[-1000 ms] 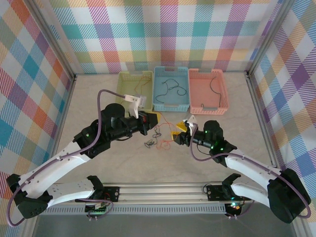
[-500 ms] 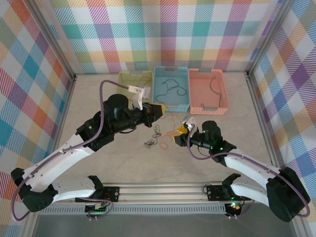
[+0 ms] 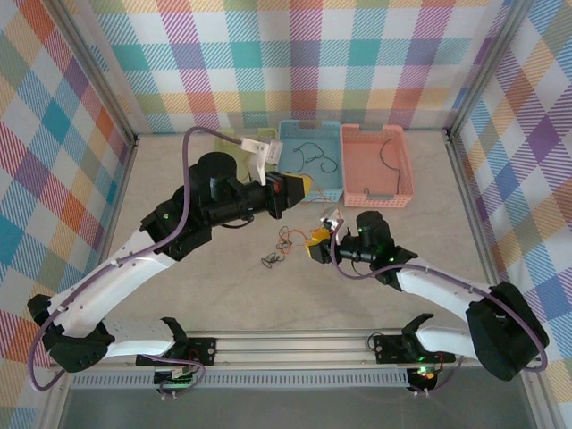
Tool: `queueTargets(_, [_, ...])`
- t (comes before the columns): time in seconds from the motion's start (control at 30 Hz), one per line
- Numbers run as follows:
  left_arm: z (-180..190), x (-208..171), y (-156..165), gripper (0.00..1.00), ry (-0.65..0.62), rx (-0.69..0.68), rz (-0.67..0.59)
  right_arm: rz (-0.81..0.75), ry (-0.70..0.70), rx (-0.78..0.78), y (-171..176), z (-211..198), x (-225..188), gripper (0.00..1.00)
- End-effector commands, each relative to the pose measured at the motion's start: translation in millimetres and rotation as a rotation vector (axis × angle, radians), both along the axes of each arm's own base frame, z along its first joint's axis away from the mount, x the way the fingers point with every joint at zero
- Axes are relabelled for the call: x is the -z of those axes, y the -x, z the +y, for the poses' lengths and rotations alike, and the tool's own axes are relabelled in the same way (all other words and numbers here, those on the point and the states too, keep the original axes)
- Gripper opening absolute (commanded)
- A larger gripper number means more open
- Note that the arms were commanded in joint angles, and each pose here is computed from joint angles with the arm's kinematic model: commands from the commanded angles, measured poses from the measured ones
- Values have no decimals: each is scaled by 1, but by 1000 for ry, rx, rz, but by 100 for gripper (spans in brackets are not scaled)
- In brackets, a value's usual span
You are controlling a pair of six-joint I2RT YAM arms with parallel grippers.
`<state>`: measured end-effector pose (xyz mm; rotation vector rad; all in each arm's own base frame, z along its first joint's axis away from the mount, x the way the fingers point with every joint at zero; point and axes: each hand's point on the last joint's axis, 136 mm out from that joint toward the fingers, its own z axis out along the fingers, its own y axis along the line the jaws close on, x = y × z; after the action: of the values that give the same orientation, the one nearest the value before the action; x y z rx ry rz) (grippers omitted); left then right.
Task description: Untangle the cables
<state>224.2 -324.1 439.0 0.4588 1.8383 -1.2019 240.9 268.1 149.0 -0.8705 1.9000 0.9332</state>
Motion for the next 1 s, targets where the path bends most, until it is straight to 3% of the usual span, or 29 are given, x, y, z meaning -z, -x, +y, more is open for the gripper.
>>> queueTargets(0.0, [-2,-15,8,0,15,41,-27,-36,-18,-37,-2,8,-13,41])
queueTargets(0.3, [-5,-13,6,0,16,44,-20,-36,-33,-71,2,11,-15,40])
queueTargets(0.57, [-8,-8,5,0,8,49,-8,-33,-64,-90,2,16,-19,46])
queueTargets(0.97, [-10,-6,5,0,11,59,1,-1,-71,-84,-4,22,-19,45])
